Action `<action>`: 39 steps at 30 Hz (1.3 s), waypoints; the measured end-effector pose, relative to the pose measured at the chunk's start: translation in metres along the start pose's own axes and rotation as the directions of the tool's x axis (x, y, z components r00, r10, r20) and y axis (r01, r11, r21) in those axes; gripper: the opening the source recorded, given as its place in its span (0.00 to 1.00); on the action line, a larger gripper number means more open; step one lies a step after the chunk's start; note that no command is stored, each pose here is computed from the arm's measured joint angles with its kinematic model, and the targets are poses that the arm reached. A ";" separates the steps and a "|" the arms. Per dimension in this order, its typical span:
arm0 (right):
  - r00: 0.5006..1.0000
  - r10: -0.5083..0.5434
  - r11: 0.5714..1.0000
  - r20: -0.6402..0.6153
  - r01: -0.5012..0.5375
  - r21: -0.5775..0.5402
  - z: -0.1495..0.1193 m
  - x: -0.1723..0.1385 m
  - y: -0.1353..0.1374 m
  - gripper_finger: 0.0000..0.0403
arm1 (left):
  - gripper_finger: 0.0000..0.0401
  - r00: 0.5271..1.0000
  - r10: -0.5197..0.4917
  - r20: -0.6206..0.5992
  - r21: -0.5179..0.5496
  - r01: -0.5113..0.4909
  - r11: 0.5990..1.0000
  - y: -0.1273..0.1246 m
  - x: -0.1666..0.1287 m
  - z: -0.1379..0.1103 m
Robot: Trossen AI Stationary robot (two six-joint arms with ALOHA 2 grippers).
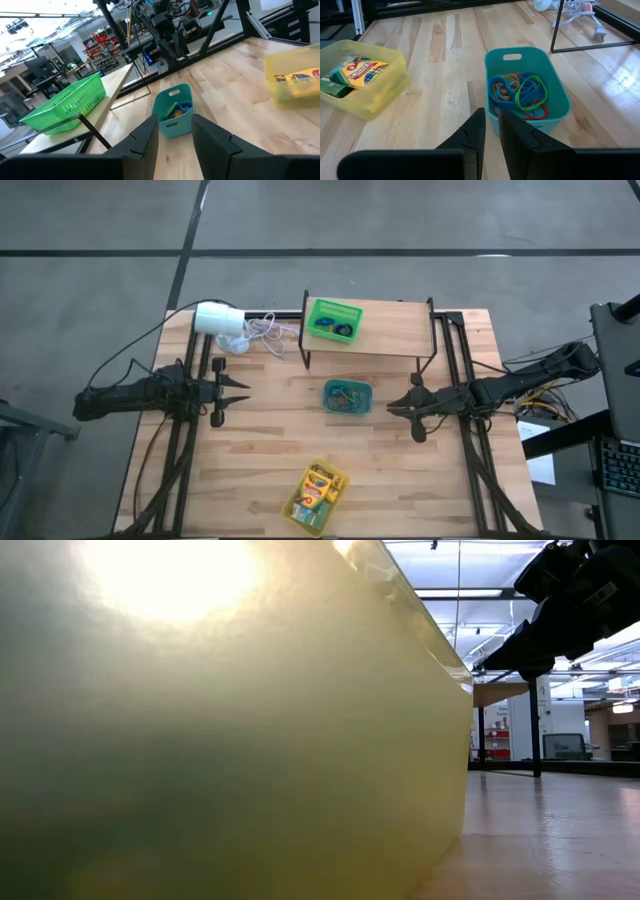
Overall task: Pick & Place Office Desk Supplies
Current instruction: Put the blue bin on the shelf
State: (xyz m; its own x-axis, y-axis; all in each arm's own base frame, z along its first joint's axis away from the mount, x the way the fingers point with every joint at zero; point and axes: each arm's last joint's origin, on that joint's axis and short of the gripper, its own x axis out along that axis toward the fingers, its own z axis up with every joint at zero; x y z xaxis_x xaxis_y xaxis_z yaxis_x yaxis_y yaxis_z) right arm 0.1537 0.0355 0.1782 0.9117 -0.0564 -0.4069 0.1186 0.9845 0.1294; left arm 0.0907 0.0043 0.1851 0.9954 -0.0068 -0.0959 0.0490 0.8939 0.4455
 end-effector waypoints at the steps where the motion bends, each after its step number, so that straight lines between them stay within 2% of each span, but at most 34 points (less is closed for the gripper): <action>1: 1.000 0.000 1.000 0.000 0.000 0.000 0.000 0.000 0.000 0.13 | 0.29 1.000 0.000 0.000 0.000 0.000 1.000 0.000 0.000 0.000; 15: 1.000 0.000 1.000 0.000 0.000 0.000 0.000 0.000 0.000 0.13 | 0.29 1.000 -0.005 -0.010 -0.002 0.005 1.000 0.000 0.000 -0.001; 21: 1.000 0.000 1.000 0.001 0.000 -0.003 0.000 0.000 0.000 0.13 | 0.29 0.998 -0.025 -0.050 -0.008 0.025 1.000 -0.002 0.000 -0.005; 25: 1.000 0.004 0.999 0.020 -0.003 -0.049 0.002 0.000 0.001 0.13 | 0.29 0.994 -0.048 -0.094 -0.014 0.047 0.999 -0.005 -0.001 -0.009; 27: 0.999 0.017 1.000 0.049 -0.017 0.001 0.005 0.000 0.002 0.13 | 0.29 0.991 -0.063 -0.122 -0.018 0.061 0.998 -0.006 -0.001 -0.012; 31: 0.992 0.033 0.979 0.124 -0.057 0.193 0.012 -0.001 0.003 0.13 | 0.29 0.978 -0.096 -0.184 -0.028 0.092 0.995 -0.009 -0.002 -0.018; 35: 0.979 0.051 0.971 0.196 -0.094 0.218 0.020 -0.002 0.005 0.13 | 0.29 0.971 -0.111 -0.212 -0.033 0.106 0.994 -0.011 -0.002 -0.021; 39: 0.977 0.053 0.973 0.208 -0.097 0.210 0.021 -0.002 0.005 0.13 | 0.29 0.971 -0.110 -0.212 -0.033 0.106 0.994 -0.011 -0.002 -0.021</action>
State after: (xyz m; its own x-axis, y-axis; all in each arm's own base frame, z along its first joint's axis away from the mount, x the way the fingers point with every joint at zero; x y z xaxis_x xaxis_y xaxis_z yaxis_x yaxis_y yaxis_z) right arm 0.1605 0.0373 0.1988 0.9786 -0.0379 -0.2024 0.1095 0.9282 0.3555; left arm 0.0860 0.0040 0.1624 0.9435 -0.0102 -0.3311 0.1513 0.9025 0.4033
